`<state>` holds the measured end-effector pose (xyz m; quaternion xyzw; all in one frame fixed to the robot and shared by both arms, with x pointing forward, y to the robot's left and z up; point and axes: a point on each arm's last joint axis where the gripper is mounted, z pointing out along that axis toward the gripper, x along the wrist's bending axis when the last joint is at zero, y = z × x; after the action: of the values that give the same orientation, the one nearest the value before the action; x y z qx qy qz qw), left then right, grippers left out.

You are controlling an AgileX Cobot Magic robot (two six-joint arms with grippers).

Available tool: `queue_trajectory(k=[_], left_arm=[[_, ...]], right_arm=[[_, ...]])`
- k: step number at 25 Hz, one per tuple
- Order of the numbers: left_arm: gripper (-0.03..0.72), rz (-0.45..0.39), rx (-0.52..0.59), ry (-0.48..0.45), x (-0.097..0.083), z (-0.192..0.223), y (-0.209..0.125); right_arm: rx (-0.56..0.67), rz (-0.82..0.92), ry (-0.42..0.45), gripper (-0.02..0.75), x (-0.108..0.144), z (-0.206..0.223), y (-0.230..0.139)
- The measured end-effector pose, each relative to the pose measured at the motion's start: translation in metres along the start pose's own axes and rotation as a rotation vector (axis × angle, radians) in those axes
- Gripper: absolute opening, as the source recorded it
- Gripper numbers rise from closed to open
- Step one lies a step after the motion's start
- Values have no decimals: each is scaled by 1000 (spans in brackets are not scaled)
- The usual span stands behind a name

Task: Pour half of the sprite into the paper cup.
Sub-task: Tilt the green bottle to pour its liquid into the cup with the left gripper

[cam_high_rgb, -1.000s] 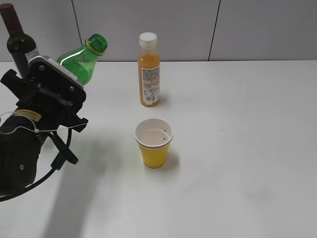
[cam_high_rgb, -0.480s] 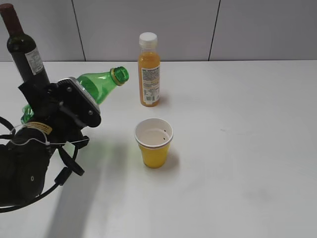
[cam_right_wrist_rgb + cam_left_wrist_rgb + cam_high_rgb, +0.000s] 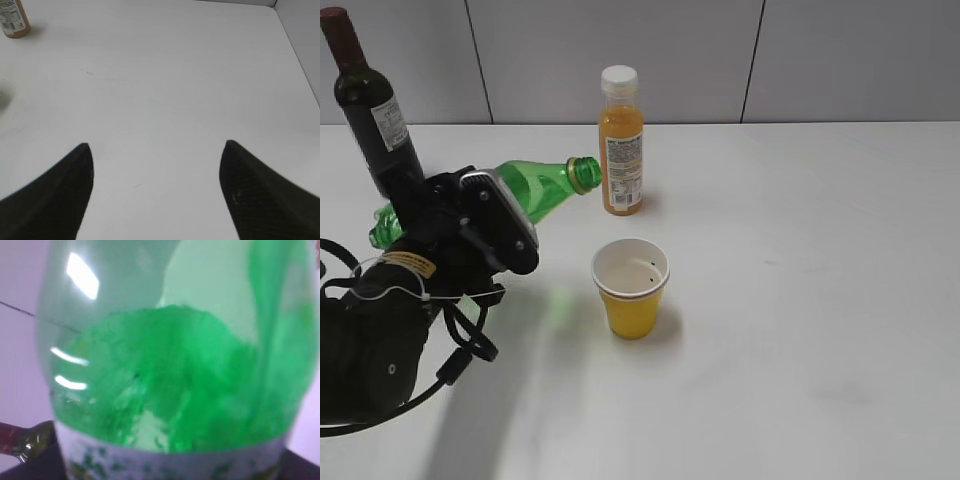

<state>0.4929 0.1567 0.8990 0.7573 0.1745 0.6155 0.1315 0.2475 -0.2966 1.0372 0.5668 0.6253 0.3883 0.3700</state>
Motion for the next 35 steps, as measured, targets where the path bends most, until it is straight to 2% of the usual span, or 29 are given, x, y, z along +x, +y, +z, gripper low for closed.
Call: queue_trajectory(k=[4,15,24,35], left_arm=[[453,73,5,1,0,0,0],[453,171,8,1,0,0,-1],[452,332,-39,-3,-1,0,3],[453,395,-45,-2,-1,0,4]], right_arm=[[0,0,0,592,0,0,0],[0,0,0,591,0,0,0],[0,0,0,592,0,0,0],[0,0,0,593,0,0,0]])
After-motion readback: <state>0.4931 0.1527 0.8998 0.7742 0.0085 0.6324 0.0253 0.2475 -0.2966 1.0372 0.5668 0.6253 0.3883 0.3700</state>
